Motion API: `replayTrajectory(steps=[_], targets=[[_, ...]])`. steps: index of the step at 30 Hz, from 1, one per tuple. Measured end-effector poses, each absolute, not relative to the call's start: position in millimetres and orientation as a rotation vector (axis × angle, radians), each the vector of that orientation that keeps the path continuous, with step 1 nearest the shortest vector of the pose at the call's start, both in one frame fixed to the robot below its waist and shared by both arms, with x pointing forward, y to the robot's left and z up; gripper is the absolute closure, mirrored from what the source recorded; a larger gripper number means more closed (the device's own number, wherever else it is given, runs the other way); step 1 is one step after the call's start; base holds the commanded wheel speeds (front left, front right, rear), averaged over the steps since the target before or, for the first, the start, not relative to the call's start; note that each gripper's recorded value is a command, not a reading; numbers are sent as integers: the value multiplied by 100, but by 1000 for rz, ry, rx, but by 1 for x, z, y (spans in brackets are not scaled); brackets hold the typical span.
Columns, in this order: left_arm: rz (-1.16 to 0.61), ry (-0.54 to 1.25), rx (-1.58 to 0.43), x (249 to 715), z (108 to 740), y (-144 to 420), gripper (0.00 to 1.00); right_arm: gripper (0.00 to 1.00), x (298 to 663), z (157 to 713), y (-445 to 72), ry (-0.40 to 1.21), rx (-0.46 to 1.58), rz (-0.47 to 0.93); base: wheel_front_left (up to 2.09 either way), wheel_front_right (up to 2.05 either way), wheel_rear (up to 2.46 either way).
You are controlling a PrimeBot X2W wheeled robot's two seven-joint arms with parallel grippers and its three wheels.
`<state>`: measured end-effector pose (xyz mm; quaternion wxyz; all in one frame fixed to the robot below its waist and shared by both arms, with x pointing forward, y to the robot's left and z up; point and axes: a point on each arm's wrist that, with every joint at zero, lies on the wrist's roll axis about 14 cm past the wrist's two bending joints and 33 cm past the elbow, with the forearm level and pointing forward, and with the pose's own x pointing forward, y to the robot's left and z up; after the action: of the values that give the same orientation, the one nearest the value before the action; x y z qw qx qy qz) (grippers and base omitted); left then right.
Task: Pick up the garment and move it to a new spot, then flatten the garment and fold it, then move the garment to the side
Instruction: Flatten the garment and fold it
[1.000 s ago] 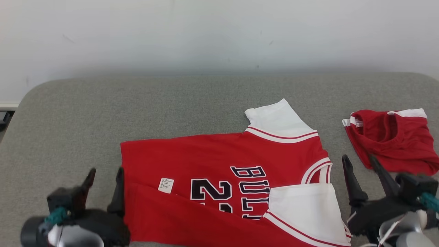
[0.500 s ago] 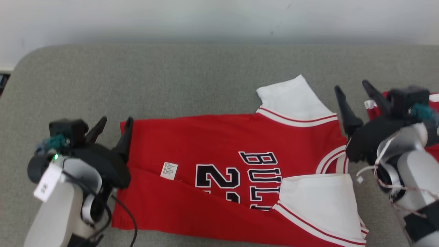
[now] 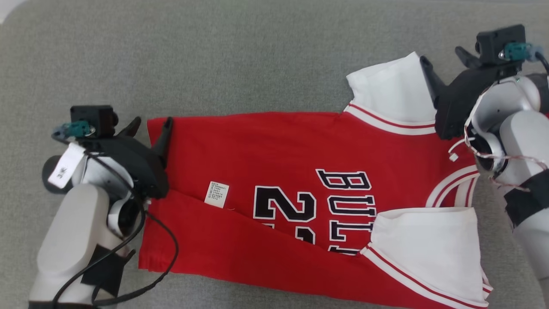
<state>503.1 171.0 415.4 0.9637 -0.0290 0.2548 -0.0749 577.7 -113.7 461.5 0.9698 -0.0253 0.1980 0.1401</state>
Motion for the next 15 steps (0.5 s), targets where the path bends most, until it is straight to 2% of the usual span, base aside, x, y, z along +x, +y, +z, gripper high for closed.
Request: replayTrajectory(steps=[7,15], targets=[[-154,578,-64,510,396,169,0,0,596,426,-107,511,-84,295,0,0,0],[-122,650,-110,511,374,176,0,0,597,384,-89,627,-127,326,0,0,0]])
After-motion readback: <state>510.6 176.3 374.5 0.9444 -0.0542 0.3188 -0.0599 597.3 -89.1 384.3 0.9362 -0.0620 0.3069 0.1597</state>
